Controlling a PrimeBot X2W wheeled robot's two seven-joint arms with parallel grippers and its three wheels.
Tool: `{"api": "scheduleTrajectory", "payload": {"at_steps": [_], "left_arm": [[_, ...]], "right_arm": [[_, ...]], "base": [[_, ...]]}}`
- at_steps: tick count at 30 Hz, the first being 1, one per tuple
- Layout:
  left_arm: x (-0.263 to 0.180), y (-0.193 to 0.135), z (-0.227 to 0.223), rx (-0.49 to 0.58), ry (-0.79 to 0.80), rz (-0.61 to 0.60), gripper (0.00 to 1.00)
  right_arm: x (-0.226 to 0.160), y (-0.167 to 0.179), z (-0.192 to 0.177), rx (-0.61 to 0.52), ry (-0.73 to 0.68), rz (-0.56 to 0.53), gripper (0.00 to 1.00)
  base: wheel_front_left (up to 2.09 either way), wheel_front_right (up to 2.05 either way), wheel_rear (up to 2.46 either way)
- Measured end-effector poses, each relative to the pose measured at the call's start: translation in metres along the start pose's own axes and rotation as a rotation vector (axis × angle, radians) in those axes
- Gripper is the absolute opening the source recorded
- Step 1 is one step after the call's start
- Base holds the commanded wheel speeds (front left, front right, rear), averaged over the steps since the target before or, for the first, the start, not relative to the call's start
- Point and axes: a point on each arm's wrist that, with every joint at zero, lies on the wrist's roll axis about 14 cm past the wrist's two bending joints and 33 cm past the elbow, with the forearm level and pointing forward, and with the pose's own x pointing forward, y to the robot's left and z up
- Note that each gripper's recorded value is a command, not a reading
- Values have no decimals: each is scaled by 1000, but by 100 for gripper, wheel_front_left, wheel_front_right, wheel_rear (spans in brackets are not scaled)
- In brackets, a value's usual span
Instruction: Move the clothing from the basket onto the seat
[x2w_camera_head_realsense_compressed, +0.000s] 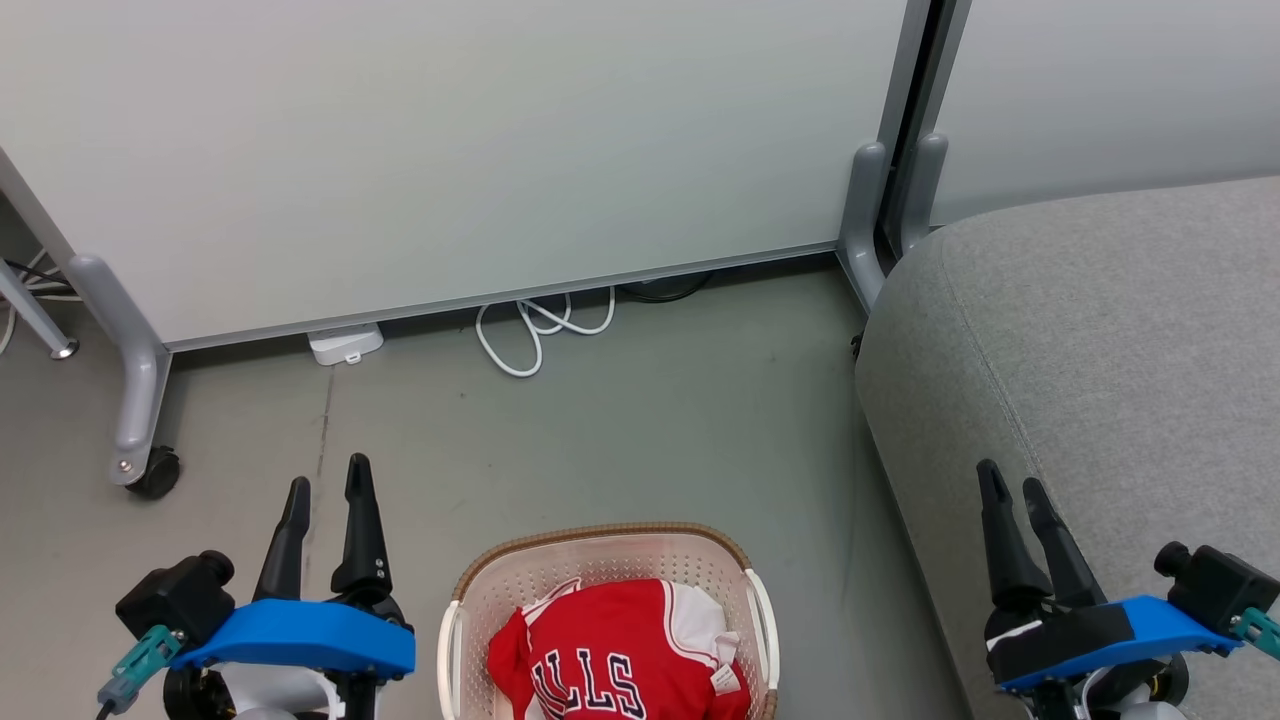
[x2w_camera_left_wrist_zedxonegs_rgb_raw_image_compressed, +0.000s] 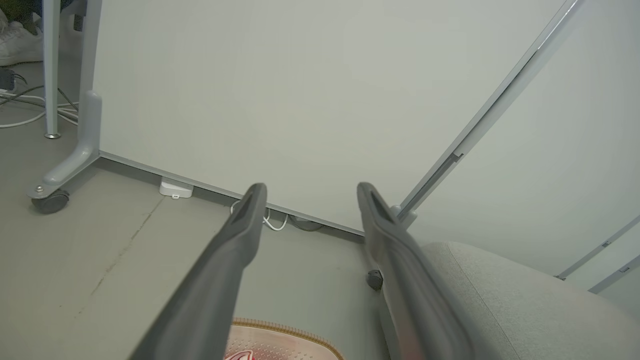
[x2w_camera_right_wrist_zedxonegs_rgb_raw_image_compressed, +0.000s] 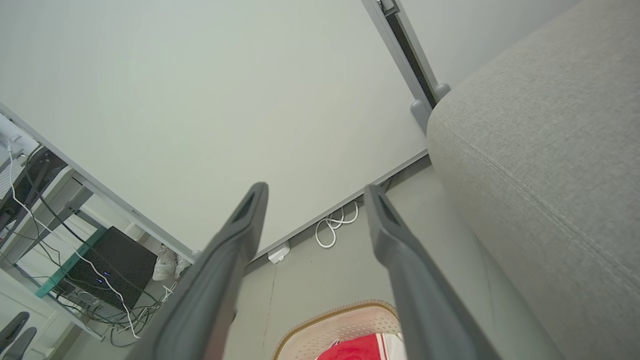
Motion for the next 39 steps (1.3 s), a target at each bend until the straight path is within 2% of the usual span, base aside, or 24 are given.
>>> {"api": "scheduleTrajectory", "payload": {"at_steps": [19, 39], "left_arm": [[0, -10, 1, 213, -27, -45, 100], [-1, -18, -3, 365, -40, -90, 100]], "right_arm": [[1, 11, -3, -208, -7, 52, 100], [1, 22, -7, -367, -16, 105, 100]], "base": [[0, 0, 0], [0, 0, 0]]}}
